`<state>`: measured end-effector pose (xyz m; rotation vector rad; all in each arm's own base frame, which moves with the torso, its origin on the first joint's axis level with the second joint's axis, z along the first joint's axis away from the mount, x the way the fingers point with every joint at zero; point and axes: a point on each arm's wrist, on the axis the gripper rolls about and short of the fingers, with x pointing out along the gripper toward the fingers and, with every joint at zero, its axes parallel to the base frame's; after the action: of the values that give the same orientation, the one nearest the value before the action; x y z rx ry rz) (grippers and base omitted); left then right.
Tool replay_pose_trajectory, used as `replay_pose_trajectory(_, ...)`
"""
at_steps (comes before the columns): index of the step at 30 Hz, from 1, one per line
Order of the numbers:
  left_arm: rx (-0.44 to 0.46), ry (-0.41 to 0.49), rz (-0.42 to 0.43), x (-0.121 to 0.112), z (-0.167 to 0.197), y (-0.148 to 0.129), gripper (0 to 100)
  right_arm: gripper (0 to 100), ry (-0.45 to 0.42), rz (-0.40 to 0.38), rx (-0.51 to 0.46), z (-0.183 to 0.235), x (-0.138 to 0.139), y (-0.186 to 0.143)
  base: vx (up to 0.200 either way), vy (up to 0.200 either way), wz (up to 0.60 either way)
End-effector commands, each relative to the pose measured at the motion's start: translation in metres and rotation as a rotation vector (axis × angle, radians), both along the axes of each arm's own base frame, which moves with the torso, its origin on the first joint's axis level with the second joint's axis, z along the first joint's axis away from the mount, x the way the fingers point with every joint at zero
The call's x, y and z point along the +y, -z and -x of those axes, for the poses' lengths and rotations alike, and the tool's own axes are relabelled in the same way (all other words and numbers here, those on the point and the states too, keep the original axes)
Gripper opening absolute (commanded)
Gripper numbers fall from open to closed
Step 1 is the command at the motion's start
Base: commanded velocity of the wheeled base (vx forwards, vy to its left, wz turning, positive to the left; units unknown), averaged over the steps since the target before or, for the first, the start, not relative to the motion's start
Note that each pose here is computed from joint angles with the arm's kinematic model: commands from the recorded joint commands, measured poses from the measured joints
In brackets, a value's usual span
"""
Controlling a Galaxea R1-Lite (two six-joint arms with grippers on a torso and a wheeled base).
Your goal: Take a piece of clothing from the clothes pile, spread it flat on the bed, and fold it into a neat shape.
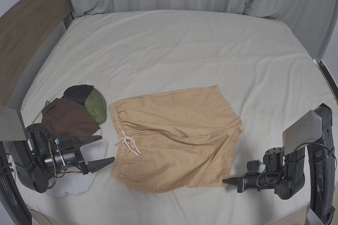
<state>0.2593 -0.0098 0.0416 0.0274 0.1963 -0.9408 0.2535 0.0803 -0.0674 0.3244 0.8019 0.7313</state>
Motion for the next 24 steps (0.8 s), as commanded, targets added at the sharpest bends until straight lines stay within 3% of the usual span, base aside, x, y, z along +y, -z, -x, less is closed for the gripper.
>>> replay_pose_trajectory(1, 0.002, -0.001, 0.0, 0.0, 0.0, 0.001, 100, 0, 0.019, 0.009, 0.017, 0.004, -0.007, 0.0, 0.0, 0.0, 0.0)
replay_pose_trajectory(10, 0.002, -0.002, 0.0, 0.001, -0.001, 0.001, 100, 0, 0.04, 0.081, 0.007, 0.016, -0.033, 0.001, 0.0, 0.0, 0.0)
replay_pose_trajectory(24, 0.017, -0.004, 0.001, 0.001, -0.002, 0.005, 100, 0, 0.09, 0.094, 0.028, 0.022, -0.045, -0.002, 0.0, 0.0, 0.0)
